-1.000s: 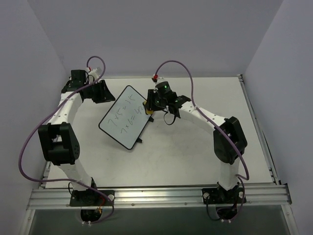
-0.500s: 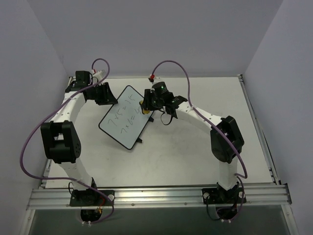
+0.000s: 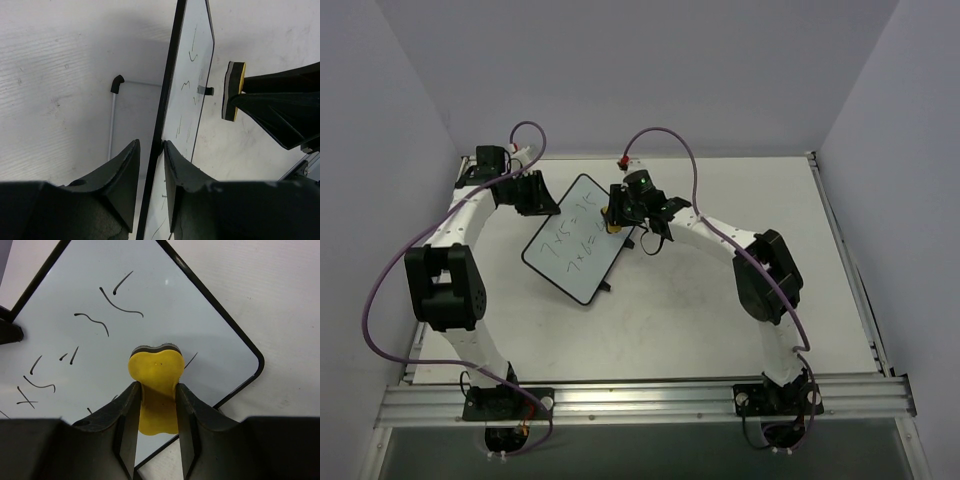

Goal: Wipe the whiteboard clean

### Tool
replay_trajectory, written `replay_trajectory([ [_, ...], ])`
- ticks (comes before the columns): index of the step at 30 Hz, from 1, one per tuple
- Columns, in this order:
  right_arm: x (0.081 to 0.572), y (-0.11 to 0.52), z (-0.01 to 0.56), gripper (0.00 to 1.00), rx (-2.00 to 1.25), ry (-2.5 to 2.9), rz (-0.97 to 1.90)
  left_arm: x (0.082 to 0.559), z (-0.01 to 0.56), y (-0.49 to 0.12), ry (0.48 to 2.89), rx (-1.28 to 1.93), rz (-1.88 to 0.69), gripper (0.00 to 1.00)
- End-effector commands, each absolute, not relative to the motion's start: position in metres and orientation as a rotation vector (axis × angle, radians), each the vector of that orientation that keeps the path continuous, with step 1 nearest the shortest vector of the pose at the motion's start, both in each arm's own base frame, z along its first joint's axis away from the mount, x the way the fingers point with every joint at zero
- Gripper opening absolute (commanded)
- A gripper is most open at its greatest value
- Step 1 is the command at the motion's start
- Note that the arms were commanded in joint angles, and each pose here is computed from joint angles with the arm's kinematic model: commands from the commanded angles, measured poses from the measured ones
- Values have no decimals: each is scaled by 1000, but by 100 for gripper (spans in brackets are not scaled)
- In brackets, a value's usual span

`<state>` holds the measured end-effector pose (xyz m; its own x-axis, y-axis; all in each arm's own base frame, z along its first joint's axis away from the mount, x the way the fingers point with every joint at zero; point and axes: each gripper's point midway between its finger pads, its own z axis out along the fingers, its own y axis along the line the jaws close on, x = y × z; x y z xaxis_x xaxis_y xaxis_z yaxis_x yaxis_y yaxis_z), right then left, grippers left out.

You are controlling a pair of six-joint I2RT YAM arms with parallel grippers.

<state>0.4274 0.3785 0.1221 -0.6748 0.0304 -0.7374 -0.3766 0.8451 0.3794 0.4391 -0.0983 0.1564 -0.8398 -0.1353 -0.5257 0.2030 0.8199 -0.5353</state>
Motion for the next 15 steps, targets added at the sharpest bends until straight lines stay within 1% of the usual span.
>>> replay_trajectory([
  [1,444,392,153,13,-237,2127,682,443,162,-104,2414,101,-836,34],
  [3,447,393,153,13,-233,2122,679,442,160,-104,2417,99,-842,31],
  [7,454,396,150,13,-224,2116,667,442,156,-105,2423,100,-850,31],
  [8,455,396,146,13,-222,2120,662,439,158,-119,2425,138,-865,31],
  [15,472,404,141,13,-207,2097,643,438,156,-121,2426,146,-869,24],
])
